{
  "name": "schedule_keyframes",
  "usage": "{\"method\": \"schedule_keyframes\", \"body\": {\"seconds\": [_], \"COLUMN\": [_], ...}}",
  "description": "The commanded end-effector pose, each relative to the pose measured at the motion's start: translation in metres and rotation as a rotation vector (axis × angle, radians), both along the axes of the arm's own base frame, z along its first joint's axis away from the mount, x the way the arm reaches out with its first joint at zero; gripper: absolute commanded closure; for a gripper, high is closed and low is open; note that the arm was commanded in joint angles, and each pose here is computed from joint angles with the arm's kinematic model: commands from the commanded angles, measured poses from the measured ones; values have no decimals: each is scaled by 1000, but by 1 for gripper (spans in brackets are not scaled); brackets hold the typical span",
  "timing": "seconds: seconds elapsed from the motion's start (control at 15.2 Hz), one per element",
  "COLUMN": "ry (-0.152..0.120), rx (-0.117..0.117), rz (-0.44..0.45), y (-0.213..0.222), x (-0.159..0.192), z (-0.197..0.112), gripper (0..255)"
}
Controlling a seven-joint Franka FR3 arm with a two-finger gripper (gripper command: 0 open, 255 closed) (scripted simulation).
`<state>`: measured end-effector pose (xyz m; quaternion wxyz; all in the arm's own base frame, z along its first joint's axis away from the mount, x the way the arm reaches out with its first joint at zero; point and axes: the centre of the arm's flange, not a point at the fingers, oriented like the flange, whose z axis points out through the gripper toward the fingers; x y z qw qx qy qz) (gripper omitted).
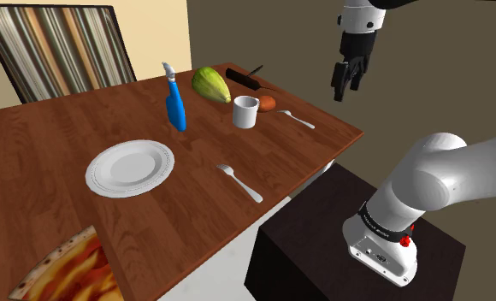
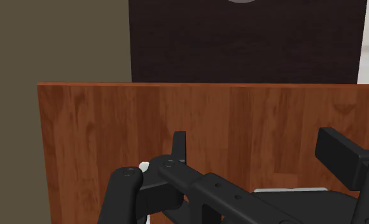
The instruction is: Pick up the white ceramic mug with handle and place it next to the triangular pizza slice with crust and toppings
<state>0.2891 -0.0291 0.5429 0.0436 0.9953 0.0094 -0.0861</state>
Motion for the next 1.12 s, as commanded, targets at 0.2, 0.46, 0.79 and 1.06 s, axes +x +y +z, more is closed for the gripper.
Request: {"method": "schedule_keyframes", "body": {"seconds": [0.2, 0.46, 0.79, 1.06], "ry": [-22, -51, -87, -116], "rx": [8, 19, 33, 44], "rz": [-9, -20, -35, -46], "y": [10, 22, 38, 50], "x": [30, 71, 123, 166], "z": [-18, -40, -66, -86], "gripper": [0, 0, 0, 0]}}
